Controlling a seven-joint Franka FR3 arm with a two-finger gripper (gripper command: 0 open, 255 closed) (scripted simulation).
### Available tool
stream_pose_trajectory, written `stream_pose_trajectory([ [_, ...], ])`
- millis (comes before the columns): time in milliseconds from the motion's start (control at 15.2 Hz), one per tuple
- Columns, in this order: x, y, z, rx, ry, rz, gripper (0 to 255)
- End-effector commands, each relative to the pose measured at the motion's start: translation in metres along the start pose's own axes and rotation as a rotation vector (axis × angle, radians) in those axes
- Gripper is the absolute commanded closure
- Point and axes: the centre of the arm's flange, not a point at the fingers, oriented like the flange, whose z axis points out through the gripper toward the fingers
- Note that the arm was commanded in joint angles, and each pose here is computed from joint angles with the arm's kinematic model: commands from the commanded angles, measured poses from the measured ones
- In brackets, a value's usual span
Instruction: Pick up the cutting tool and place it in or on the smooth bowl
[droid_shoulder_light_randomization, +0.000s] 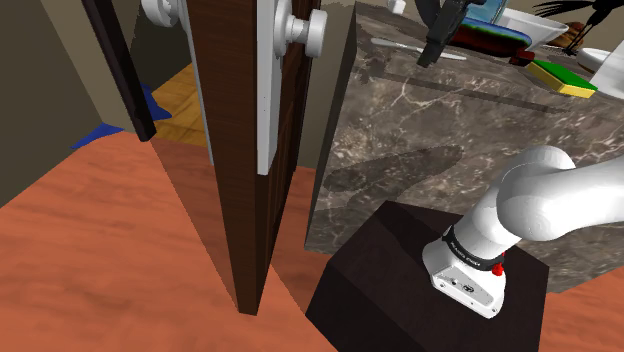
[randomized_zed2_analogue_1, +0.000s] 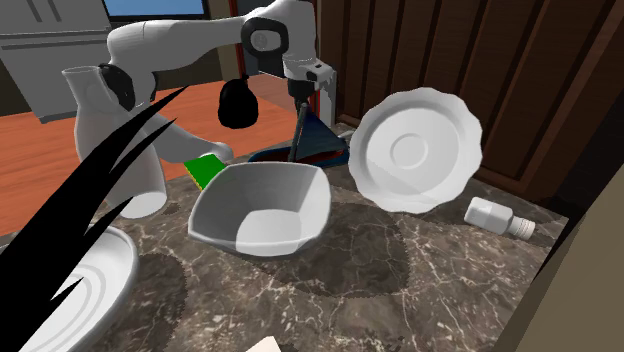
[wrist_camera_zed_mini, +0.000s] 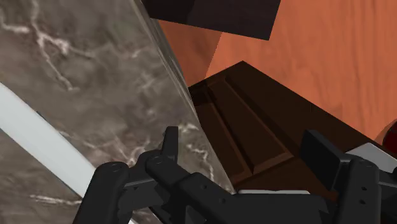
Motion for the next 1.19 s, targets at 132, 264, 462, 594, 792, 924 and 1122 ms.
stream_pose_trajectory([
  [132, 0.003, 0.021, -0.010, -0.019, 0.027, -0.096, 0],
  [264, 0.007, 0.041, -0.020, -0.038, 0.054, -0.191, 0],
  [462, 0.017, 0.069, -0.037, -0.067, 0.094, -0.335, 0],
  [594, 0.024, 0.087, -0.049, -0.086, 0.120, -0.428, 0],
  [792, 0.027, 0.088, -0.033, -0.086, 0.120, -0.428, 0],
  [924, 0.028, 0.088, -0.023, -0.086, 0.120, -0.428, 0],
  [1122, 0.030, 0.089, -0.009, -0.086, 0.120, -0.428, 0],
])
